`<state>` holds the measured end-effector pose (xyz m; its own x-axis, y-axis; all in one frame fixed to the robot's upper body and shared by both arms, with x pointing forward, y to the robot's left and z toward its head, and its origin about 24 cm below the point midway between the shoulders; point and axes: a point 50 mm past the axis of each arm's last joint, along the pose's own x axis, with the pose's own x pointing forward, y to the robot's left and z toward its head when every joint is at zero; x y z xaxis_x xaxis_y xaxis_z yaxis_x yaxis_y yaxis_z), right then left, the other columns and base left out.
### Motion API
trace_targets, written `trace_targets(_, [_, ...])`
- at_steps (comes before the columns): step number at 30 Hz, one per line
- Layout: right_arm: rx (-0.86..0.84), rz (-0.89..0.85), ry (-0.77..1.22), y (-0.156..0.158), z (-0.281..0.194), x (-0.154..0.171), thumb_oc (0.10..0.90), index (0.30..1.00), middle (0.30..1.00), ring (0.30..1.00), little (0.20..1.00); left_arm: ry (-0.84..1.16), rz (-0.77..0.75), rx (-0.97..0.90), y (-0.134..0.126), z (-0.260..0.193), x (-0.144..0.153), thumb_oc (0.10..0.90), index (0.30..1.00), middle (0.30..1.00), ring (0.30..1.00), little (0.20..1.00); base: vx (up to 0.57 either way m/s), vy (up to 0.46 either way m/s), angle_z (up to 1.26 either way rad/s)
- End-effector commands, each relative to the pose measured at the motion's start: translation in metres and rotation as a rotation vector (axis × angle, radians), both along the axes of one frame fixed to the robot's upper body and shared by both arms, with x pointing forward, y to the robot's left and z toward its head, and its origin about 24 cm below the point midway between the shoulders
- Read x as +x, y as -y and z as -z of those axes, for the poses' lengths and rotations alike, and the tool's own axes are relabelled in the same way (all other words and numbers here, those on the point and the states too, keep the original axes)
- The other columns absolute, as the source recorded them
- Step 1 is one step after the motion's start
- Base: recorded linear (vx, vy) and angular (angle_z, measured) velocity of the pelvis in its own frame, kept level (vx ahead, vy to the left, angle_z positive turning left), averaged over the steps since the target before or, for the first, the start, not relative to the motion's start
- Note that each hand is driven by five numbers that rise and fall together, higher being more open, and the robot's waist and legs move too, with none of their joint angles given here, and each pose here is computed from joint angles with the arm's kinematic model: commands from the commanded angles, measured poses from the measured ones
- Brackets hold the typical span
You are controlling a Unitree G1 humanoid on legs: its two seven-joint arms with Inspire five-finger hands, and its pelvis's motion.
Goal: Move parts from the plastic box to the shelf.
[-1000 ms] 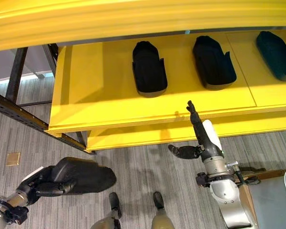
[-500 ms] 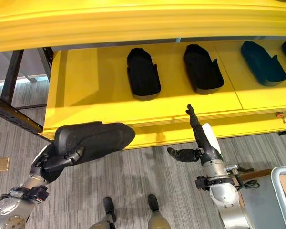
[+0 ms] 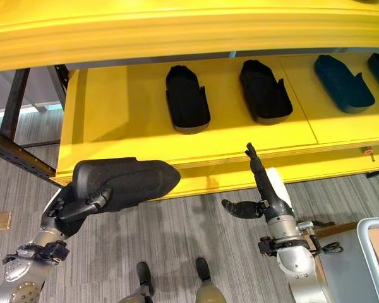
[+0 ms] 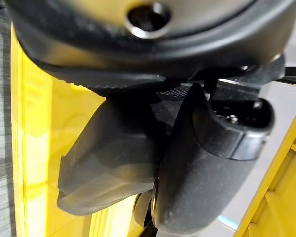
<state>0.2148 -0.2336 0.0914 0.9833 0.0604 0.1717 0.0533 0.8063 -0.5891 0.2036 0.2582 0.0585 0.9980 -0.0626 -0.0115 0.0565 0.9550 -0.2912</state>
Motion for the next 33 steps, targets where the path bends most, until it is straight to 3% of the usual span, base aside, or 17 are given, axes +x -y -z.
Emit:
trace_targets(1, [-0.042, -0.015, 0.263, 0.003, -0.049, 0.004, 0.900, 1.000, 1.000, 1.000, 1.000, 0.381, -0.171, 0.015, -0.016, -0.065, 0.029, 0.400, 0.300, 0.300, 0.300, 0.300, 0.00, 0.000, 0.00])
trace_targets(8, [-0.038, -0.008, 0.259, 0.001, -0.047, 0.005, 0.900, 1.000, 1.000, 1.000, 1.000, 0.458, -0.303, -0.088, -0.023, -0.076, 0.038, 0.400, 0.300, 0.300, 0.300, 0.300, 0.00, 0.000, 0.00])
trace_targets(14, [-0.033, -0.013, 0.258, -0.002, -0.046, 0.006, 0.900, 1.000, 1.000, 1.000, 1.000, 0.534, -0.326, -0.173, -0.019, -0.088, 0.043, 0.400, 0.300, 0.300, 0.300, 0.300, 0.00, 0.001, -0.01])
trace_targets(33, [-0.029, -0.009, 0.253, -0.003, -0.045, 0.006, 0.900, 1.000, 1.000, 1.000, 1.000, 0.599, -0.248, -0.259, 0.000, -0.103, 0.044, 0.400, 0.300, 0.300, 0.300, 0.300, 0.00, 0.002, -0.02])
